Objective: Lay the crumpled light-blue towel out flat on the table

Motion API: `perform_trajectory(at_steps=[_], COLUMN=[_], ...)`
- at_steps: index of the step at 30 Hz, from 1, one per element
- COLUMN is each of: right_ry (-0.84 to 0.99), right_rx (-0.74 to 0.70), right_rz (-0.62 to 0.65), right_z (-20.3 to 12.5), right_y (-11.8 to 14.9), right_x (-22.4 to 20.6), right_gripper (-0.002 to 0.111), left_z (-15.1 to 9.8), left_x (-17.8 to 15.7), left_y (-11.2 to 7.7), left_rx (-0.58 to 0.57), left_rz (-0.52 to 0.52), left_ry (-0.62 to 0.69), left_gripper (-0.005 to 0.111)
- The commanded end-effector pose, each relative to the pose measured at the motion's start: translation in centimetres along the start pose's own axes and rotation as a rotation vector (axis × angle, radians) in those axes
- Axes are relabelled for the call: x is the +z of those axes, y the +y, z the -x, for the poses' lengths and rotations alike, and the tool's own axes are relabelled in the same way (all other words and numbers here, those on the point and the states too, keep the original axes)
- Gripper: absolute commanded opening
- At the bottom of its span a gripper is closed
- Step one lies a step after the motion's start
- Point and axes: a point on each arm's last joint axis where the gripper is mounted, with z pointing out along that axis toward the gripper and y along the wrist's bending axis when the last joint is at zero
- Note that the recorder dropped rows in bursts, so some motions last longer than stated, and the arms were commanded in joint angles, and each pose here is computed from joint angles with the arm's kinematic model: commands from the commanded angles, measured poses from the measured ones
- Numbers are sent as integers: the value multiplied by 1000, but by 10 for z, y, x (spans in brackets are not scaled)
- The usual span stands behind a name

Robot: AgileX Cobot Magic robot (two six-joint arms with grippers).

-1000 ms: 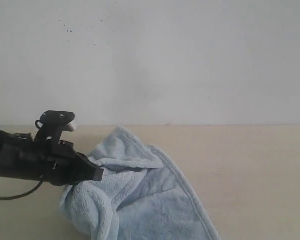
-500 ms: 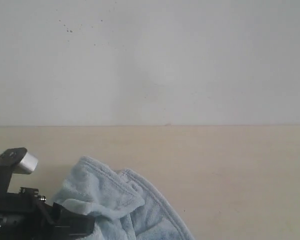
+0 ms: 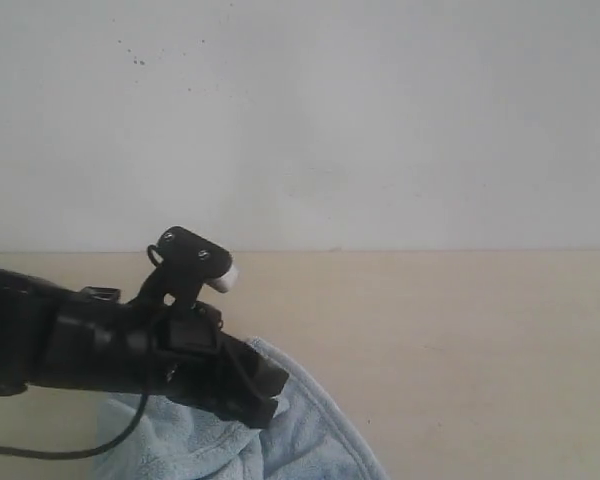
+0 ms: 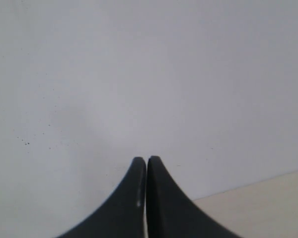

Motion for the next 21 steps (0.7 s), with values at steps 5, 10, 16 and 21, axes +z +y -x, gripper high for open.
perform_trajectory(at_steps=[5, 10, 16, 21], right_ry=[-11, -11, -11, -11], right_rx=[-3, -6, -6, -6], right_rz=[3, 3, 3, 3], right_z=[1, 1, 1, 1], right_y=[0, 0, 0, 0], right_x=[0, 0, 0, 0], right_gripper=[0, 0, 0, 0], left_z=[-13, -22, -22, -32], left_x=[72, 87, 88, 95], left_y=[0, -2, 2, 4], left_rx=[94, 149, 162, 152], left_rz=[43, 157, 203, 217], left_ry=[135, 198, 211, 246], left_gripper=[53, 53, 53, 44])
